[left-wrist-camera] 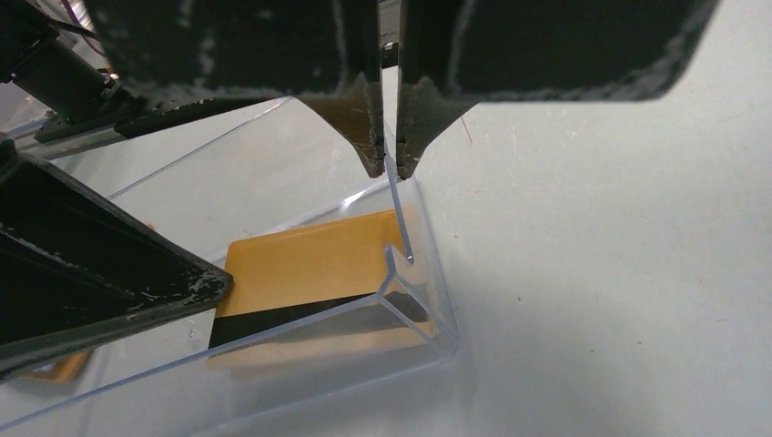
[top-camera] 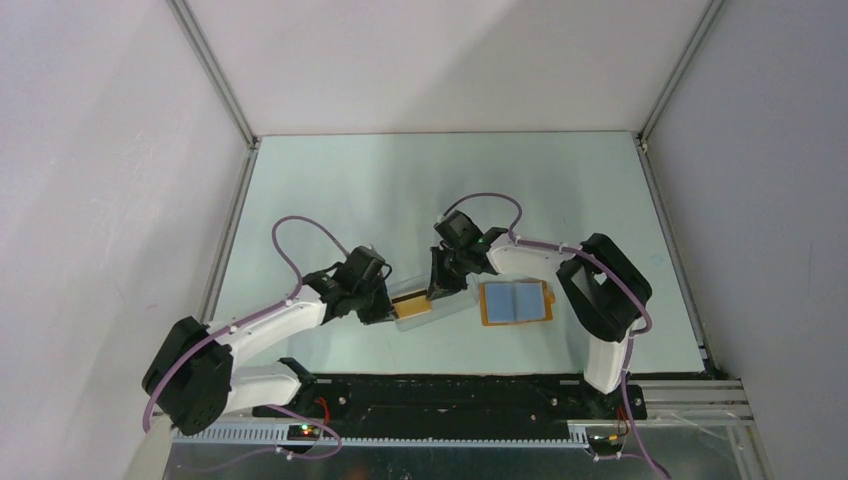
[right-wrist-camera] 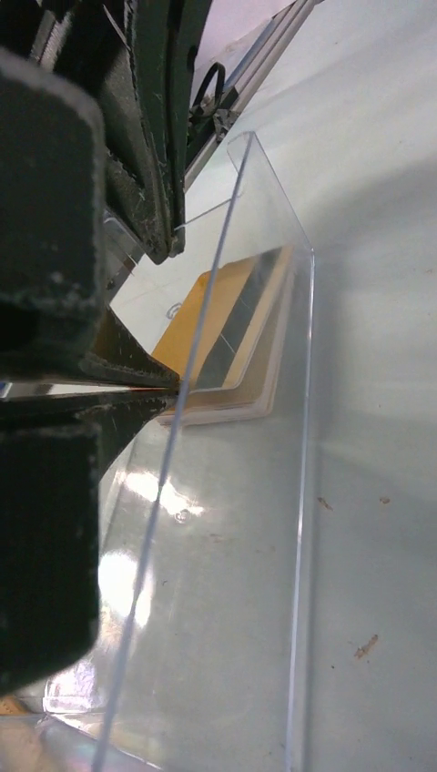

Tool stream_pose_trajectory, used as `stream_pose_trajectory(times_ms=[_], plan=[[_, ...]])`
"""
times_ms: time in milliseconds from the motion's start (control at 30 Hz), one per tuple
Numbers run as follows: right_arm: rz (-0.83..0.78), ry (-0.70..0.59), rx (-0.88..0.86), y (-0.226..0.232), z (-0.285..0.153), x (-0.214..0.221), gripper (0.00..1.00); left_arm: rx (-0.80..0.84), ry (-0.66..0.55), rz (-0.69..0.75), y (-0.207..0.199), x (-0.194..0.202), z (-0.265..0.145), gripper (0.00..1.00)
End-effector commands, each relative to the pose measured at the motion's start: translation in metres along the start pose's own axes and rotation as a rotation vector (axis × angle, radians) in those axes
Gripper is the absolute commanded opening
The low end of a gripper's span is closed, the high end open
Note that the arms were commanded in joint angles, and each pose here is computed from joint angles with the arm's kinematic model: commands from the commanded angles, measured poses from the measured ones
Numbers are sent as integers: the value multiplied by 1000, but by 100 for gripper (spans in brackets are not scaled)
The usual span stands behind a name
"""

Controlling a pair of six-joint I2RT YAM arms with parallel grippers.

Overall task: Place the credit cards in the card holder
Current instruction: Pick up the credit card from the storage box.

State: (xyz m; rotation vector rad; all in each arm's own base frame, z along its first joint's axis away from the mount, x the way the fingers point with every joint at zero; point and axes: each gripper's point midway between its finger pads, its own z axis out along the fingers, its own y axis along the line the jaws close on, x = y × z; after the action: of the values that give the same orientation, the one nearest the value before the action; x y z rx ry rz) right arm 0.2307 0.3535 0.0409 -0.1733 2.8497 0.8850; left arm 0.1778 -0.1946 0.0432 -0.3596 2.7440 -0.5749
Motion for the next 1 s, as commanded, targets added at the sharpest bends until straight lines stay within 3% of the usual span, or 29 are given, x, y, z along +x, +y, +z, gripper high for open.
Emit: stream_pose_trajectory(times_ms=[0, 367, 667, 967], plan=[[-40, -40, -65, 29, -19, -3, 4, -3, -23, 36, -2, -7, 0, 3], [-65, -60, -128, 46, -30, -6, 0, -9, -22, 36, -1, -7, 1, 1], [-140, -58, -313, 88, -50, -5, 1, -12, -20, 37, 1, -6, 1, 1], [-117, -27, -331, 90, -45, 0, 24, -14, -17, 38, 2, -5, 2, 0]])
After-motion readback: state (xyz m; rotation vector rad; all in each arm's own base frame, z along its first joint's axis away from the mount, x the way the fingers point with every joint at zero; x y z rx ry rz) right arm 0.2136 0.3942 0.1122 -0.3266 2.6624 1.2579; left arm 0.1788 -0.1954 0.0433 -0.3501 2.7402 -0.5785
